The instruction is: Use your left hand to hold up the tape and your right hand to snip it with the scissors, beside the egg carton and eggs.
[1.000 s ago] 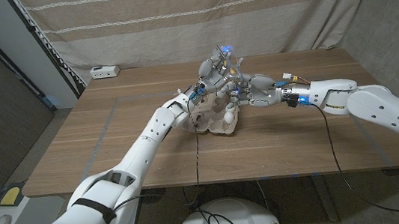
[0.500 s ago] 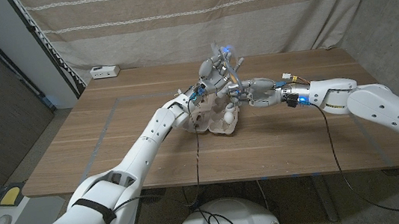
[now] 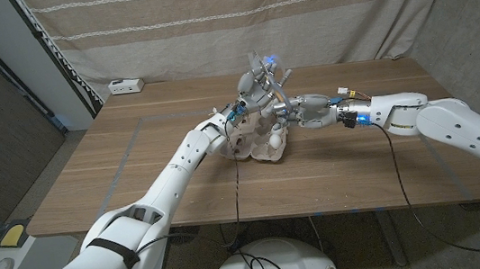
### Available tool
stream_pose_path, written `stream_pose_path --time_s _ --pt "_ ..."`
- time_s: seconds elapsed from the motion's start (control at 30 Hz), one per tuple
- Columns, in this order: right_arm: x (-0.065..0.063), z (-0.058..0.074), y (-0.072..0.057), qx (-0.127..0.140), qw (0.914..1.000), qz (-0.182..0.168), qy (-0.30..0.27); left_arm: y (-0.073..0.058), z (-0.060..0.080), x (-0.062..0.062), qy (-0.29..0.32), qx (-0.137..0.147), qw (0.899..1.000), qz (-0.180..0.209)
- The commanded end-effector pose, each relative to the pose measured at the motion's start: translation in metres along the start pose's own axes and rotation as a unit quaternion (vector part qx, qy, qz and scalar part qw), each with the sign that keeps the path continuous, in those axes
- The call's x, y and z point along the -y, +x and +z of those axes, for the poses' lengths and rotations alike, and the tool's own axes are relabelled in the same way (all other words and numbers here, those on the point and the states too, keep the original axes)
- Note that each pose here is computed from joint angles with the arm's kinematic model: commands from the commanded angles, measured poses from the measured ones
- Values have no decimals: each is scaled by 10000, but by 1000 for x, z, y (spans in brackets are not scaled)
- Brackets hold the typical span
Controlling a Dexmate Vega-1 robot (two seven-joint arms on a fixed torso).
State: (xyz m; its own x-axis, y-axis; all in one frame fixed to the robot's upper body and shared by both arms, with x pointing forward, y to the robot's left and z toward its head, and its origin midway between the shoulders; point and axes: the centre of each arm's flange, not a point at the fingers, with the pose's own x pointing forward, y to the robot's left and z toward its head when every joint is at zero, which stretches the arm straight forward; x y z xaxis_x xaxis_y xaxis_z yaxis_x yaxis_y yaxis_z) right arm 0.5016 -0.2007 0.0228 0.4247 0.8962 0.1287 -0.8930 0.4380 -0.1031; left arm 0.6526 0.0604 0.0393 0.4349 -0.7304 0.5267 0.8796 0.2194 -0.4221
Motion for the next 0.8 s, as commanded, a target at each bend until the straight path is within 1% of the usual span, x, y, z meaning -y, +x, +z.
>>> stream_pose_path --time_s 0.03,0.2,0.57,0.7,0.8 --pt "1 3 2 6 10000 12 -28 -5 8 -4 42 154 9999 53" --pt "2 4 1 17 10000 25 -27 -6 11 -5 99 193 9997 86" --pt "7 10 -2 67 9999 102 -63 -7 18 -6 246 310 9991 166" --pt "9 11 -2 65 9999 128 -41 -8 19 -6 273 332 9989 204" --pt "10 11 -3 72 9999 139 -61 -10 17 -7 236 362 9988 230"
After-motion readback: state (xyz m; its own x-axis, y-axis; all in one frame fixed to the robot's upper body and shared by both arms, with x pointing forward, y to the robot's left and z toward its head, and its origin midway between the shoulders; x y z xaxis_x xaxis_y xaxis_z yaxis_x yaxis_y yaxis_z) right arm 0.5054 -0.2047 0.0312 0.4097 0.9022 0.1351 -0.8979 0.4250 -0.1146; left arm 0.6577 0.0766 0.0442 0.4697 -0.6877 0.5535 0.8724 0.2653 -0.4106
